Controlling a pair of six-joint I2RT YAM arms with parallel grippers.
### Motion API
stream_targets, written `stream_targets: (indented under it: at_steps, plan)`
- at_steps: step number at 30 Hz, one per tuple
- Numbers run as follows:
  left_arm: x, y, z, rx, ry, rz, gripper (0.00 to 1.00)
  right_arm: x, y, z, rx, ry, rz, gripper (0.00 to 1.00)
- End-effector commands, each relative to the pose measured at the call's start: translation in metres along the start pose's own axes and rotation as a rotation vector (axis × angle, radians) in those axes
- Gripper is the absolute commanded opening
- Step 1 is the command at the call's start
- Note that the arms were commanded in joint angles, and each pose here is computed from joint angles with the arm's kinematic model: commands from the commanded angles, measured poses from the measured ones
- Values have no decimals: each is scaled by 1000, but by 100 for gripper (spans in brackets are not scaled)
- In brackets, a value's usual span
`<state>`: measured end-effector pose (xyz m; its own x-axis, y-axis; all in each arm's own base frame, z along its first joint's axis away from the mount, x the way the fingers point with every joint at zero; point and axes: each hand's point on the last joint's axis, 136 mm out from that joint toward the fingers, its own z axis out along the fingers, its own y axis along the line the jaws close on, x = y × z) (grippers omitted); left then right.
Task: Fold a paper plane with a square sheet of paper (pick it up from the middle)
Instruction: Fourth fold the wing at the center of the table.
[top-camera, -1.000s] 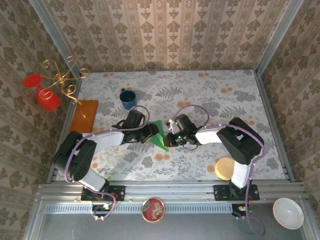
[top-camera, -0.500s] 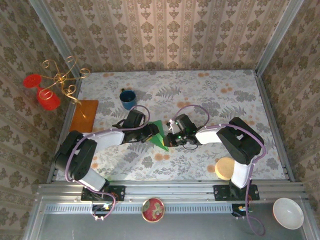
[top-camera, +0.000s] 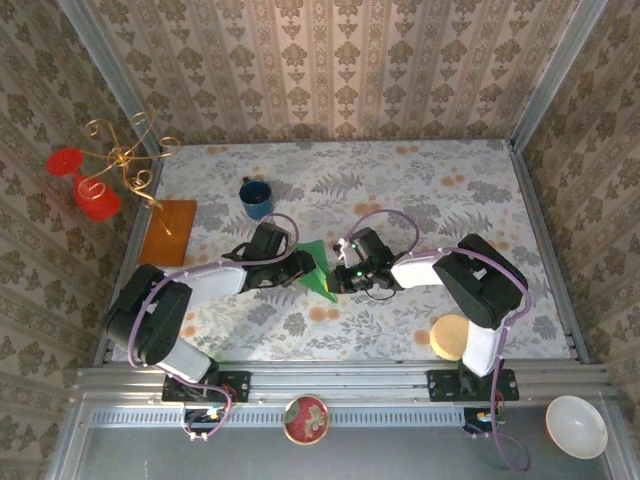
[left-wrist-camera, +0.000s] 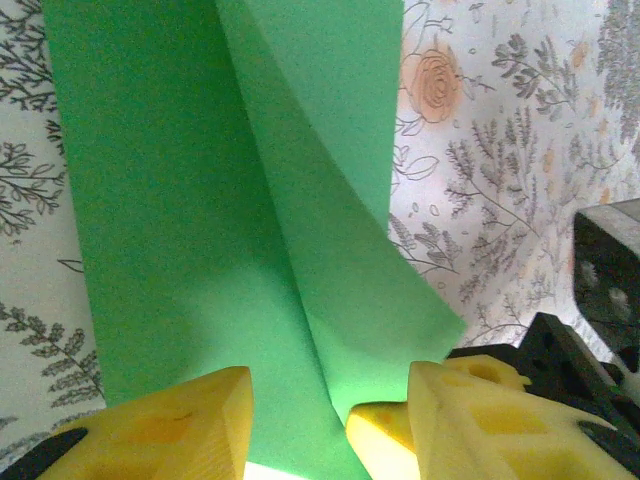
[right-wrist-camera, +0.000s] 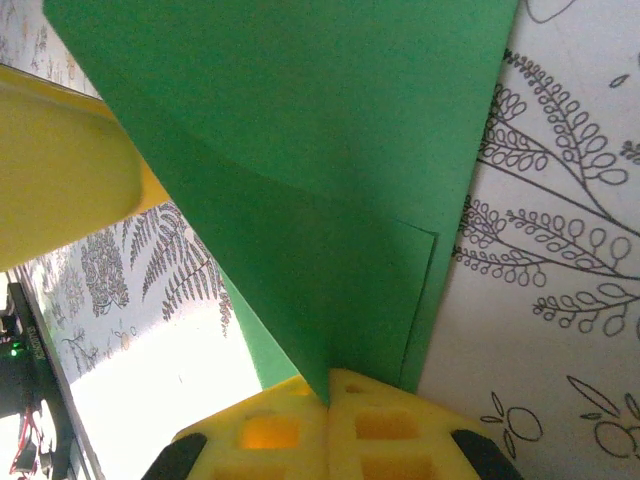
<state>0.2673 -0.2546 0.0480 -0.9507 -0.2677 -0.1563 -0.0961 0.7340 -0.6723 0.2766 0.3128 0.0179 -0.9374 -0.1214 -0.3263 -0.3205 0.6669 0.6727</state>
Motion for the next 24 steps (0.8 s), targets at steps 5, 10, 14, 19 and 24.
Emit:
stream_targets:
  at_steps: [5,10,14,19,24]
  plan:
    - [3,9,13,-55,38,4,50,13,-15,5,28,35,40,11]
    - [6,21,15,-106,52,-22,52,12,-12,1,21,30,42,14]
    - [13,35,13,-189,81,-40,52,7,-7,-5,6,11,52,19]
    - [22,48,15,-258,126,-55,54,5,2,-12,-11,6,55,20]
    - [27,55,18,-299,157,-70,54,10,5,-17,-15,21,62,20]
